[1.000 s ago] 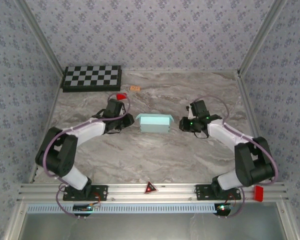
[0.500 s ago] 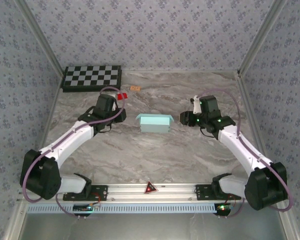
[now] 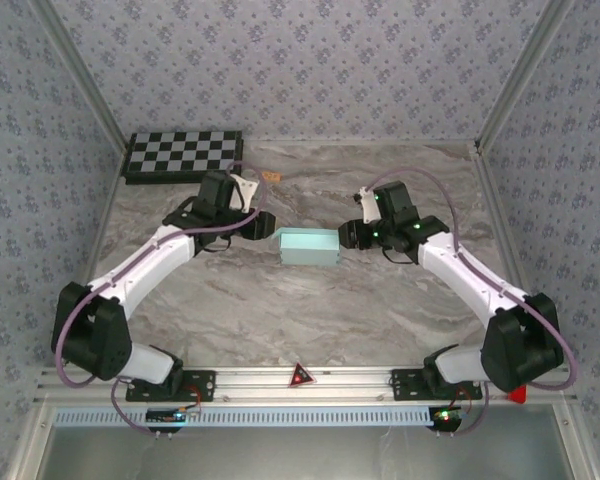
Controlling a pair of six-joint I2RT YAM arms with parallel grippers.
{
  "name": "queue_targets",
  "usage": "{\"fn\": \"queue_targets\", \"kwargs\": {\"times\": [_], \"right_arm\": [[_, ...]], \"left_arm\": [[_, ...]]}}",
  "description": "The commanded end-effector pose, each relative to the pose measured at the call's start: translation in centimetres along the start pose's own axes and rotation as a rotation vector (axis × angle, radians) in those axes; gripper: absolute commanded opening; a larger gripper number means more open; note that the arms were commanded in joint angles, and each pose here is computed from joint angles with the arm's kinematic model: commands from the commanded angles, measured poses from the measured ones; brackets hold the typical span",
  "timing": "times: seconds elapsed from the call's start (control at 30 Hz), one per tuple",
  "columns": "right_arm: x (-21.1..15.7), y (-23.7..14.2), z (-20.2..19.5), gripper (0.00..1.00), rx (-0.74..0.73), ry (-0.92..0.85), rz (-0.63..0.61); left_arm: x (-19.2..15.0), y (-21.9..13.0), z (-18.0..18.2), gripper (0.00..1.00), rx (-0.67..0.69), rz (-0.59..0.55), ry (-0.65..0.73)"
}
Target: Fold the paper box
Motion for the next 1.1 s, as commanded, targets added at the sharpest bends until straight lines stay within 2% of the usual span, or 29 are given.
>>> {"fn": "queue_targets", "kwargs": {"times": [0.0,0.37,0.87,1.07], "right_arm": [[0.5,0.0,-0.1,0.44,-0.041,-0.015,0.011],[-0.3,1.0,-0.6,0.38,-0.058,0.010,0.051],[-0.5,2.1,-0.6,0.29,-0.036,0.020,0.067],[-0.3,2.3,-0.5,0.28,-0.025,0.027,0.063]], "left_arm": [[-0.1,0.3,-0.7,0.50,-0.059,0.063,0.033],[-1.0,2.1,-0.8,0.42,-0.081,0.144,0.012],[-1.5,3.3,-1.0,0.37,-0.084,0.187,0.005],[-1.2,3.3,-1.2,0.33,-0.086,0.172,0.002]]}}
Point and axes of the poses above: each hand's point on the last joint's axis, 136 mm out from that joint toward the fingers, its own y axis out along the fingers, its own z axis along the line the jaws close on, x = y × z, the point moved 5 cm from there along -y, back along the fingers, and after that the axes turned 6 degrees about -y, right-handed, at the moved point
